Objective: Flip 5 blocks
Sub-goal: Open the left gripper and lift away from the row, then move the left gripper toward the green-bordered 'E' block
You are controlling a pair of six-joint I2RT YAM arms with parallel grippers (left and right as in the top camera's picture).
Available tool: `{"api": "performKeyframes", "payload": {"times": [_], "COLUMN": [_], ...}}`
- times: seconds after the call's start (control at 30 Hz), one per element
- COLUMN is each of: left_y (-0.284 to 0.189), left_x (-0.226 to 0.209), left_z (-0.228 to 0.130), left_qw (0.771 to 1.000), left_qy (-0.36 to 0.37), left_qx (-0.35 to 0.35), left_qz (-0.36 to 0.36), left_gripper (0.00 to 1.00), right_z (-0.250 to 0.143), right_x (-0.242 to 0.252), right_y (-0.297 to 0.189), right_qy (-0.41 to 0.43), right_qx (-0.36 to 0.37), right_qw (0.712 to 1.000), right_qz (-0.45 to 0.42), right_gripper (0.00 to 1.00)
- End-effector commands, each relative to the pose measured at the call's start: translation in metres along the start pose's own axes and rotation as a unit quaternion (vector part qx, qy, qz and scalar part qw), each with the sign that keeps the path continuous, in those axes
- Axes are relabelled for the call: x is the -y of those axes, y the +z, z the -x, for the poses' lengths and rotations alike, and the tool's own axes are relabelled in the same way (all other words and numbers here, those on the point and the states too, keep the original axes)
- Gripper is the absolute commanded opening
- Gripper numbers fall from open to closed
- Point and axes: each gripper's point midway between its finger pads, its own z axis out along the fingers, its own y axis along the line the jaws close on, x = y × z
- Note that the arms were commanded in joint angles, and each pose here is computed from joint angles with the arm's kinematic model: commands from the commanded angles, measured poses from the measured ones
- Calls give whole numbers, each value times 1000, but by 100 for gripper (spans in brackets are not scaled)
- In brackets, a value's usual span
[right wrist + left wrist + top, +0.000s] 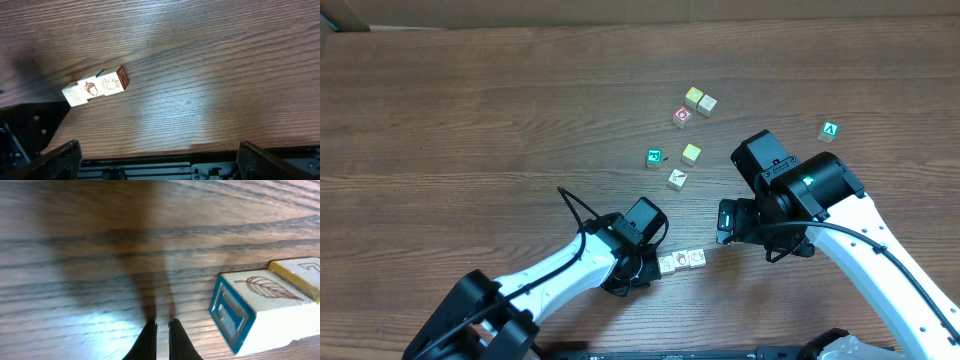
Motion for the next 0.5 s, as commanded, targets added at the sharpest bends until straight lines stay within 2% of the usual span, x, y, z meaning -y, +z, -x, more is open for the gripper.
{"api": "performKeyframes", "payload": {"times": [0.0, 0.1, 0.17, 0.3, 0.37, 0.47], "left_y": [-21, -43, -57, -78, -87, -97], "left_x": [0, 2, 5, 15, 22, 24], "left_z": [15, 23, 28, 36, 43, 57], "left_qw": [998, 996, 993, 987, 981, 977], "left_qy": [12, 26, 43, 94, 128, 140], "left_qx": [54, 90, 109, 133, 143, 159], "left_qz": [-2, 1, 1, 1, -3, -6], "left_gripper": [8, 17, 27, 43, 46, 47], "right_z": [4, 4, 4, 4, 4, 4], "right_x": [-3, -3, -3, -3, -3, -3], "right_y": [-11, -11, -11, -11, -11, -11], "right_qy": [-2, -2, -2, -2, -2, -1], "right_qx": [19, 18, 18, 18, 19, 18], "right_qw": [1000, 1000, 1000, 1000, 1000, 1000], "right_qz": [15, 15, 15, 15, 15, 15], "right_gripper": [100, 100, 100, 100, 100, 100]}}
